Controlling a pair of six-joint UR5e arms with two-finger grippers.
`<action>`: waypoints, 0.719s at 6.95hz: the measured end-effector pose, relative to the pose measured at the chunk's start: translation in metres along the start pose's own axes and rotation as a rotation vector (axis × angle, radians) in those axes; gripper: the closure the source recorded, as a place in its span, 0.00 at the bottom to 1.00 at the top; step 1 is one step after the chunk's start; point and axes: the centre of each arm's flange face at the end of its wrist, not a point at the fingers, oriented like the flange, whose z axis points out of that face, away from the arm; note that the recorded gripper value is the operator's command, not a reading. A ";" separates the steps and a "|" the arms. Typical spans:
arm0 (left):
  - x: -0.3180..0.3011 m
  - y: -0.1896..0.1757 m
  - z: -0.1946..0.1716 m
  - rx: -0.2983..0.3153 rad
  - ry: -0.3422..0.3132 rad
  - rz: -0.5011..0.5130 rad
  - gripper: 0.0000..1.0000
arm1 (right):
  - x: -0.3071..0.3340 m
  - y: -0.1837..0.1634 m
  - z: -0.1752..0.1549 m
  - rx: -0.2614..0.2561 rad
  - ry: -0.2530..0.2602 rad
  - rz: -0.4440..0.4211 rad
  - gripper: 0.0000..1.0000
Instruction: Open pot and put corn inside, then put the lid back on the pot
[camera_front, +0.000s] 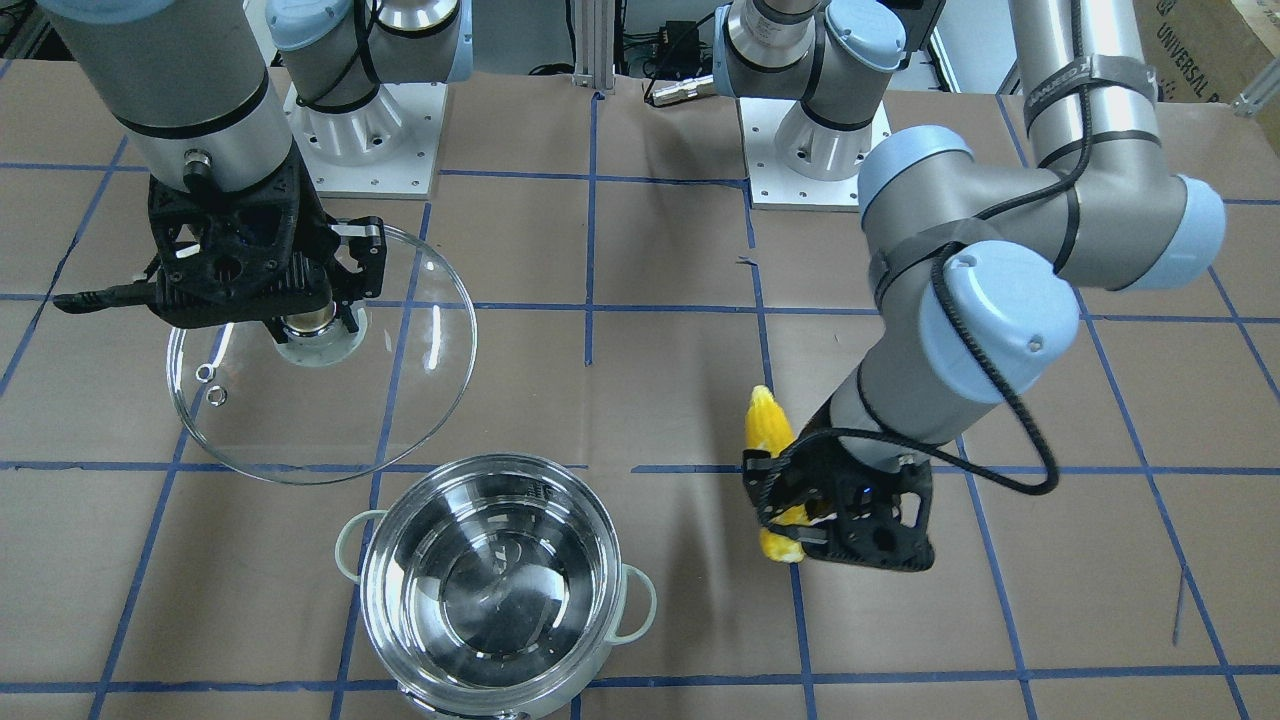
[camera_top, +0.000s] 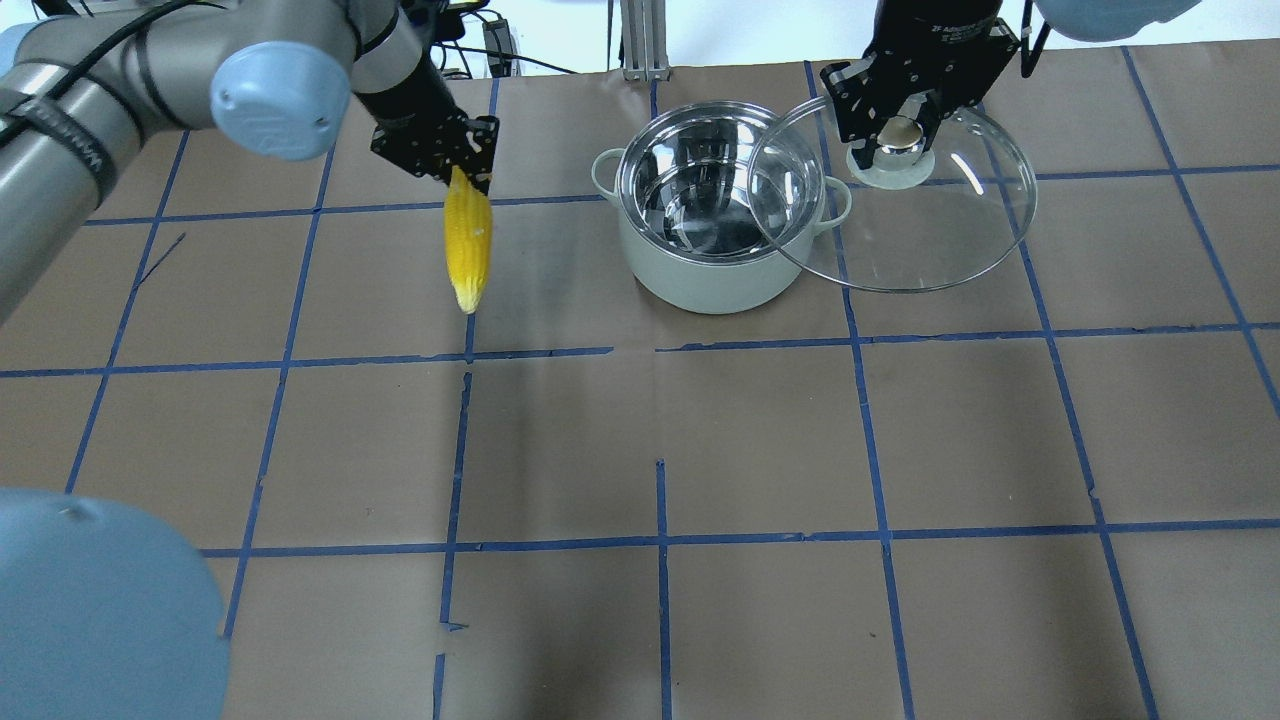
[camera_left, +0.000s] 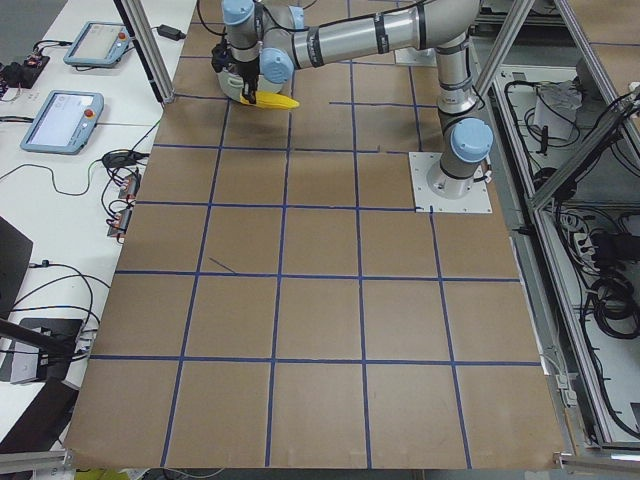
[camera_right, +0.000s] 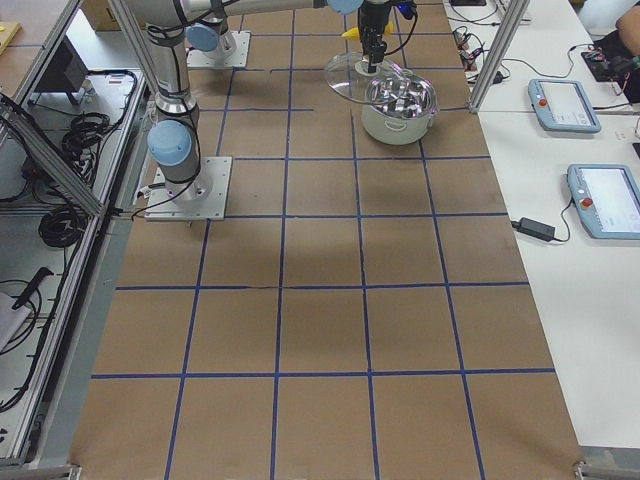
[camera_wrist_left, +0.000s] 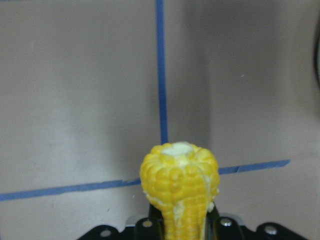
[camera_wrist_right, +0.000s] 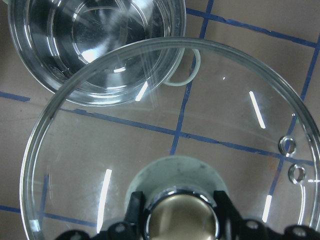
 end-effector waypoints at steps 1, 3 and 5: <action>0.050 -0.031 0.003 0.020 0.005 -0.011 0.74 | 0.000 0.000 0.001 -0.001 0.000 0.000 0.91; 0.143 -0.058 0.026 0.013 -0.011 -0.015 0.74 | -0.001 -0.001 0.001 -0.002 -0.002 -0.001 0.93; 0.180 -0.057 0.043 0.005 -0.037 -0.011 0.65 | 0.000 -0.002 0.003 -0.003 -0.008 0.001 0.96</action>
